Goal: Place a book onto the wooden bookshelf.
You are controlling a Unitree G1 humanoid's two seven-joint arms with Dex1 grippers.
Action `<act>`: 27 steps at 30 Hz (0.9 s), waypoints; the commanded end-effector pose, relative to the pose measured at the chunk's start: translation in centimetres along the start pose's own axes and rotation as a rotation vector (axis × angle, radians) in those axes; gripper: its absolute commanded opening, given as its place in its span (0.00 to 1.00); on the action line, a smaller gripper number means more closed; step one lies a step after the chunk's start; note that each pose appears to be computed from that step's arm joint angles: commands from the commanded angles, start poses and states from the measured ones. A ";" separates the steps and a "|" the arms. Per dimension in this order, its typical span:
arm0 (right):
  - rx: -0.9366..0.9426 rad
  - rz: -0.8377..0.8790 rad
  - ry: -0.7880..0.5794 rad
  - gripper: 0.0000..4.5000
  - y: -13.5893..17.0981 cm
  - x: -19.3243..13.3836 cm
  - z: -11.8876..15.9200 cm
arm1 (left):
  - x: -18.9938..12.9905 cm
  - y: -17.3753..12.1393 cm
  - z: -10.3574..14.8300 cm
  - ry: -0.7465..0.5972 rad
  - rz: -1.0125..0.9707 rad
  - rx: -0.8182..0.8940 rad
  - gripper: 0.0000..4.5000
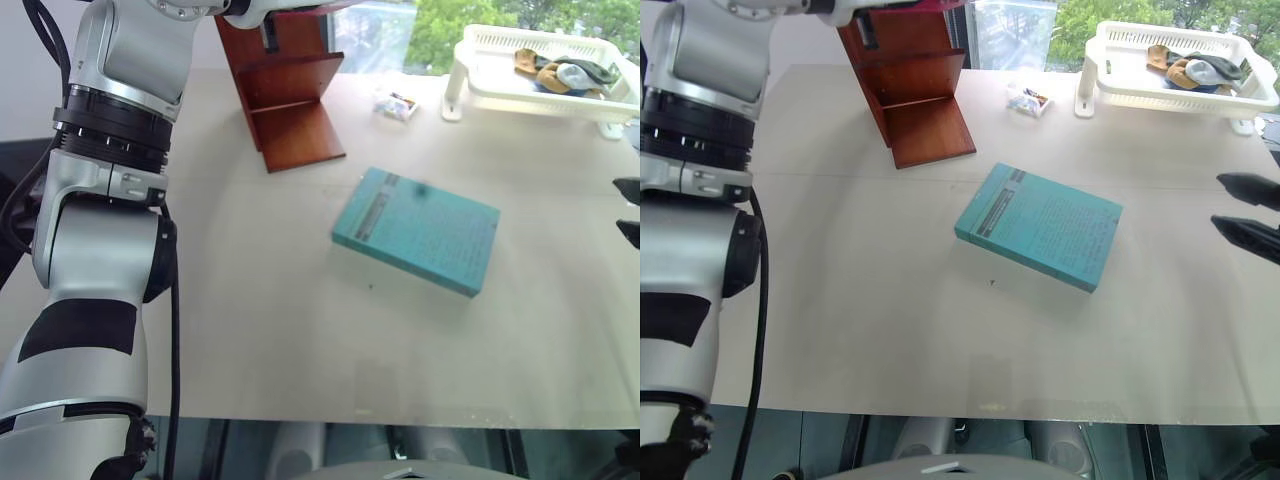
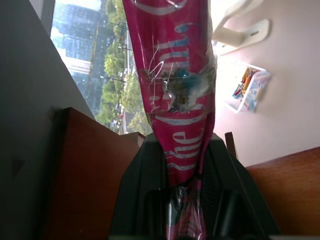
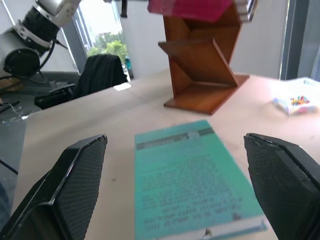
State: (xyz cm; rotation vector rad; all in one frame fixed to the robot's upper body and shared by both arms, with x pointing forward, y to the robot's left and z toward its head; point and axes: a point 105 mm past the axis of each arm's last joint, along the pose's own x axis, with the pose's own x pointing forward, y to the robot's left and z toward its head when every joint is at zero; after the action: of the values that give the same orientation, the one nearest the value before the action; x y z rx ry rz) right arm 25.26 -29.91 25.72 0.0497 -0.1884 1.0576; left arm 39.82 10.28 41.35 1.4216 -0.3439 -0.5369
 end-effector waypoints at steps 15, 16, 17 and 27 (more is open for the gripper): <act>-0.081 0.045 -0.127 1.00 -1.6 0.6 2.9 | 0.5 2.0 -1.4 0.270 -0.010 0.085 0.08; -0.083 0.051 -0.130 1.00 -1.6 0.7 3.0 | 0.5 1.9 -1.5 0.275 -0.014 0.084 0.08; -0.084 0.057 -0.133 1.00 -1.6 0.8 3.0 | 0.6 1.8 -1.7 0.279 -0.018 0.081 0.08; -0.066 0.121 -0.148 1.00 -1.4 1.7 2.9 | 1.0 0.4 -2.1 0.290 -0.085 0.065 0.08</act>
State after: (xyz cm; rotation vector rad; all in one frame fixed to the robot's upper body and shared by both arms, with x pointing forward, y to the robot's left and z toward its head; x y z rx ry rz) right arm 27.87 -29.83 28.12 0.0933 -0.3233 1.0938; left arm 42.55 11.47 39.62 1.5446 -0.0256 -0.4233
